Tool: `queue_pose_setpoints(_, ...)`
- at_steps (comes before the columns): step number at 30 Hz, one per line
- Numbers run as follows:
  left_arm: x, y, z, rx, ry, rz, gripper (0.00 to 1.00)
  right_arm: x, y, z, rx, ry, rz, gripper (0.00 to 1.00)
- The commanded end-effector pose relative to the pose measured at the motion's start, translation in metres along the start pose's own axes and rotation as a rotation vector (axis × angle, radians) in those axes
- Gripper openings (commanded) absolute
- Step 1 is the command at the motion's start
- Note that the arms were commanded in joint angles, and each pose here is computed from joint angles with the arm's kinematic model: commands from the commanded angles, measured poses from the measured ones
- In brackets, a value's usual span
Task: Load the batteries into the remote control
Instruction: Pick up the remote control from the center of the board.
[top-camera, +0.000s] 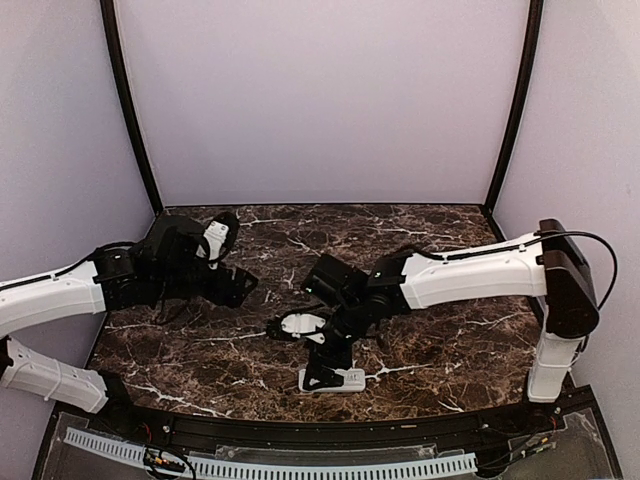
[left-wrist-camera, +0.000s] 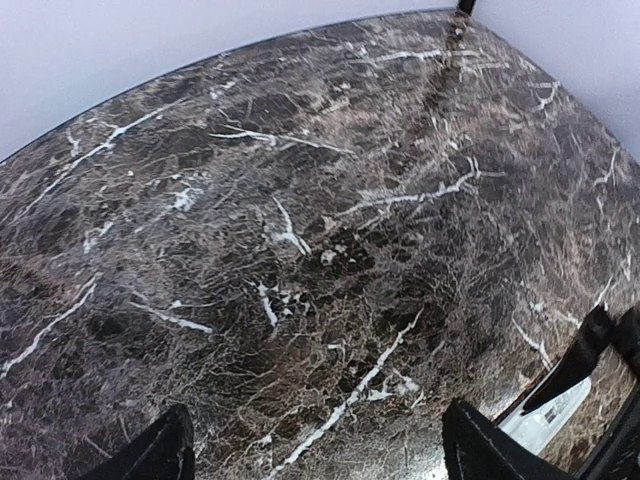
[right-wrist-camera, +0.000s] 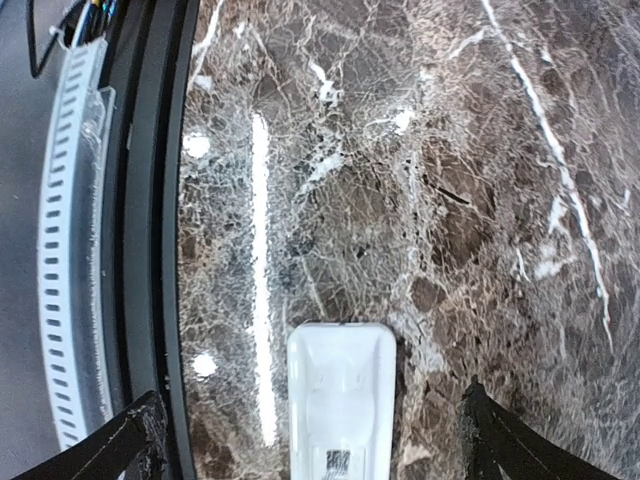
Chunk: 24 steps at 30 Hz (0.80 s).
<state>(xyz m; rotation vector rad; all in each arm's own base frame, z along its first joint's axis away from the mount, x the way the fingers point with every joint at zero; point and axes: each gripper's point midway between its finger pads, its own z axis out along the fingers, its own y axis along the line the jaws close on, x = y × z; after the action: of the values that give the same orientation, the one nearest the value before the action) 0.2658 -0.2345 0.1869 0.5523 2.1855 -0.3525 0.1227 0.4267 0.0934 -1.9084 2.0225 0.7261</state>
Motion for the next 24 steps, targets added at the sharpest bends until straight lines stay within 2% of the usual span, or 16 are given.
queue_pose_setpoints(1,0.019,0.03,-0.016,-0.13,0.013,-0.124,0.85,0.012,-0.003,0.03,0.057,0.173,-0.159,0.99)
queue_pose_setpoints(4,0.02,0.035,-0.023,-0.144,0.0,-0.142,0.85,0.019,-0.002,0.048,0.085,0.247,-0.155,0.98)
queue_pose_setpoints(9,0.017,0.034,-0.031,-0.125,-0.028,-0.154,0.85,0.027,-0.011,0.053,0.137,0.305,-0.075,0.89)
queue_pose_setpoints(12,0.018,0.032,-0.033,-0.108,-0.037,-0.157,0.85,0.034,-0.013,0.052,0.156,0.332,-0.046,0.81)
queue_pose_setpoints(15,0.018,0.031,-0.035,-0.099,-0.043,-0.16,0.85,0.043,-0.015,0.054,0.177,0.373,-0.028,0.68)
queue_pose_setpoints(22,0.016,0.029,-0.039,-0.077,-0.055,-0.148,0.85,0.05,-0.016,0.067,0.187,0.413,-0.032,0.66)
queue_pose_setpoints(24,0.016,0.028,-0.04,-0.071,-0.056,-0.146,0.84,0.051,-0.017,0.07,0.194,0.429,-0.035,0.62)
